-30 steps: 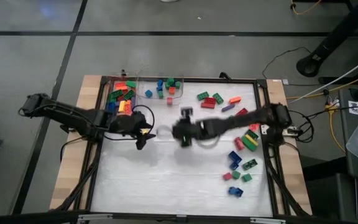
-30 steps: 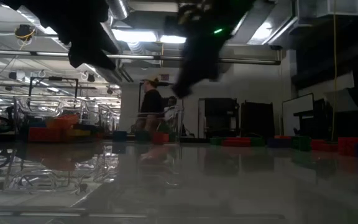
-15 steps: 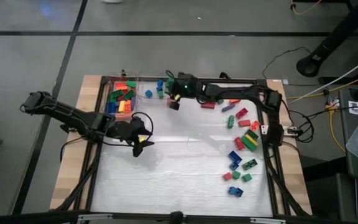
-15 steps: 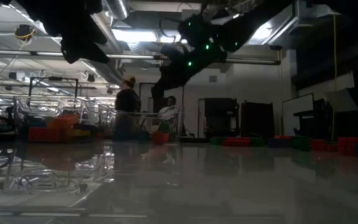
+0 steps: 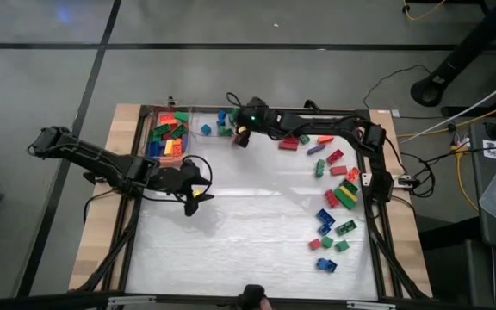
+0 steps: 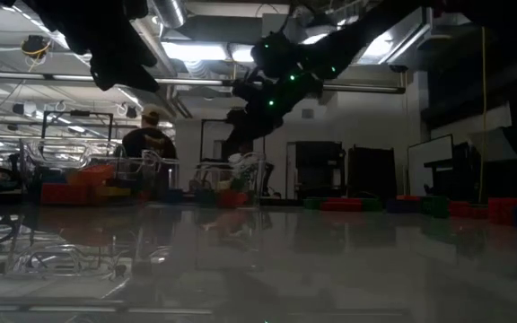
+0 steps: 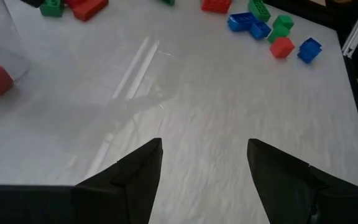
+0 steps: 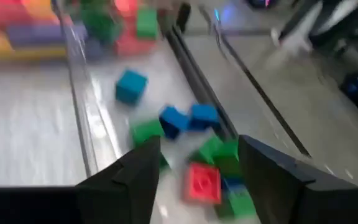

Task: Sort blocks by size
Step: Adjust the right transparent bin

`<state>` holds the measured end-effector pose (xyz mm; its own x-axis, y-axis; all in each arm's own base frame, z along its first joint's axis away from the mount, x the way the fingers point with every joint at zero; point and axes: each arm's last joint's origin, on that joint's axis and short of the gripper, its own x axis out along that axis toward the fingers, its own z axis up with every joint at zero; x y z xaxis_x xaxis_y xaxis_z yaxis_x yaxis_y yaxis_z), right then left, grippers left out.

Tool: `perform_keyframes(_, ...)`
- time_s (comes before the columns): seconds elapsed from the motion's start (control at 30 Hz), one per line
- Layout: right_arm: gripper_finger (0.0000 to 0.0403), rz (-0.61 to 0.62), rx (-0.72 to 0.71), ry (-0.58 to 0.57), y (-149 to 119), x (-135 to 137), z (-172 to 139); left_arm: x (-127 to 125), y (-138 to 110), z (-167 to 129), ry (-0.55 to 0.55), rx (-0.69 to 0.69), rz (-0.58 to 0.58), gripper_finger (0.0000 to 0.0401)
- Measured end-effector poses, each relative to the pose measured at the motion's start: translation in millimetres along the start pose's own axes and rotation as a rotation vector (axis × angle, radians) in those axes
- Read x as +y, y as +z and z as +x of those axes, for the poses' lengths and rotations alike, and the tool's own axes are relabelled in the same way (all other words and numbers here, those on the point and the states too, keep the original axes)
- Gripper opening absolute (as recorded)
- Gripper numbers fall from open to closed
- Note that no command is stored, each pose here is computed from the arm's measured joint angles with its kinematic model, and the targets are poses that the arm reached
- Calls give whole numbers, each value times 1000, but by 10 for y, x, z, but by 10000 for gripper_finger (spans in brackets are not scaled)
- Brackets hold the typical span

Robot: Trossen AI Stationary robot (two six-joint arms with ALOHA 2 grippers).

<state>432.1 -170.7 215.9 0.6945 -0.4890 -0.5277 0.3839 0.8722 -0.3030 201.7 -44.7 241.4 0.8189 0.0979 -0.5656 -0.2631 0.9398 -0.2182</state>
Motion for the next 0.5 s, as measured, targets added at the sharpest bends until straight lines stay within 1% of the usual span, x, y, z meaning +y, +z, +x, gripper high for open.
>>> perform_keyframes(0.07,224,-27,122,-1,38,-14,-62,2,0,0,4,-2,0,223)
perform_keyframes(0.1,225,-45,191,16,58,-21,-108,2,0,0,6,-3,0,223)
perform_keyframes(0.23,223,-99,429,135,119,-18,-345,3,0,0,8,-4,28,223)
perform_keyframes(0.3,218,-121,558,190,108,-40,-479,3,1,0,9,-4,43,223)
perform_keyframes(0.37,211,-138,651,217,87,-57,-573,4,1,0,13,-6,54,223)
perform_keyframes(0.43,205,-145,754,231,24,-62,-650,4,1,0,14,-7,55,223)
perform_keyframes(0.5,200,-140,827,230,-23,-68,-702,4,1,0,14,-7,56,223)
